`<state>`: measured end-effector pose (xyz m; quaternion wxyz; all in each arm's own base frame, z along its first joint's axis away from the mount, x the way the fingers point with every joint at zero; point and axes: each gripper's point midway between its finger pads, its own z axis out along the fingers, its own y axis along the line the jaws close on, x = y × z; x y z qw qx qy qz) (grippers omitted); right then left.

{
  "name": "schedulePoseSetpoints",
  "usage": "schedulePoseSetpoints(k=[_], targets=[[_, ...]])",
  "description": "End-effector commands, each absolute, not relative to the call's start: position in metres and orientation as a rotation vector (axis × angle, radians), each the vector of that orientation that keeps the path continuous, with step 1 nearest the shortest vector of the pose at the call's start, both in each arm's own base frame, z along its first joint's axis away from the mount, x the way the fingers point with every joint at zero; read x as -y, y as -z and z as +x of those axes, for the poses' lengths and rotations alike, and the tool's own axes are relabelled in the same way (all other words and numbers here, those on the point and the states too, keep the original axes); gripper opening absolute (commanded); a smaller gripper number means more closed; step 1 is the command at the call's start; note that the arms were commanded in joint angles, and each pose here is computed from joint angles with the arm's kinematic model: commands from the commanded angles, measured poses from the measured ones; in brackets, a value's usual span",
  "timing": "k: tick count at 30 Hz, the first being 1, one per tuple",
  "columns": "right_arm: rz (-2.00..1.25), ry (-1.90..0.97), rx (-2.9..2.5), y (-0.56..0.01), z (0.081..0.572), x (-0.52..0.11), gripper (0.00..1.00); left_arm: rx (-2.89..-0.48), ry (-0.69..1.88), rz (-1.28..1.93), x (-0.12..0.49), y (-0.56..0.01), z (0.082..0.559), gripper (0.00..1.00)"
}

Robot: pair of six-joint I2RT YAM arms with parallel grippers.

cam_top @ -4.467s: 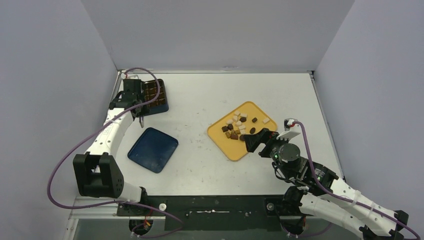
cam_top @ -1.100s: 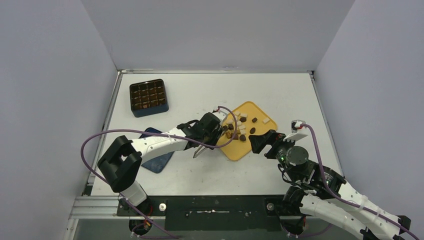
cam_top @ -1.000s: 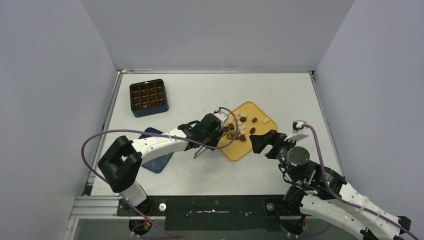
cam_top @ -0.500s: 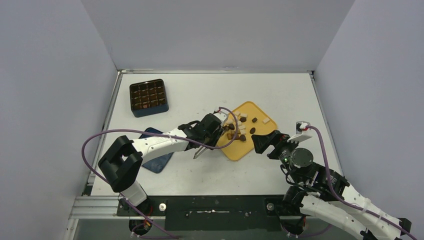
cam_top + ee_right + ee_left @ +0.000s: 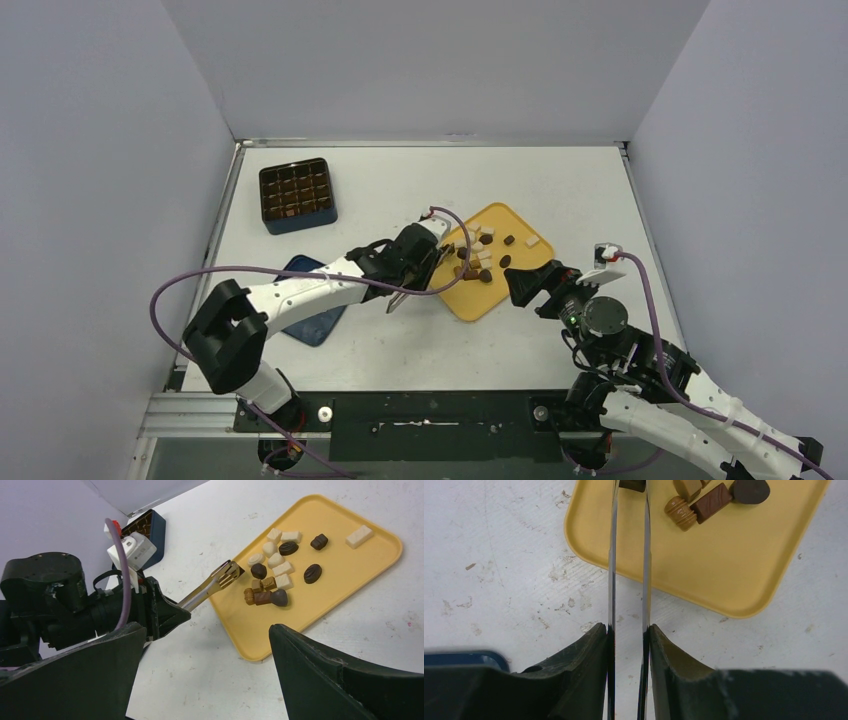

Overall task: Pack the chocolate
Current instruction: Pick up the fake chocolate from the plate, then place the fake chocolate in the packing box.

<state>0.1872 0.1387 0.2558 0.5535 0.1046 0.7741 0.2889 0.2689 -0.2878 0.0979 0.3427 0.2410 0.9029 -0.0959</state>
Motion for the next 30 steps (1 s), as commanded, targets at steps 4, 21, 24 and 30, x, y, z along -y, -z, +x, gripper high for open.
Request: schedulePoseSetpoints(k=[4, 21, 24, 30], targets=[[0.254, -0.671, -1.832, -0.255, 0.192, -0.144, 1.0, -2.24, 0.333, 0.505, 0.296, -0.16, 0.281, 0.31], [0.23, -0.667, -1.864, -0.24, 0.194, -0.154, 1.0, -2.286, 0.276, 0.221, 0.235, -0.182, 0.308, 0.29], [0.221, -0.646, -1.877, -0.237, 0.195, -0.154, 1.0, -2.307, 0.212, 0.147, 0.206, -0.185, 0.319, 0.29], [0.214, -0.643, -1.884, -0.235, 0.197, -0.157, 1.0, -2.29, 0.098, -0.02, 0.139, -0.202, 0.339, 0.29]])
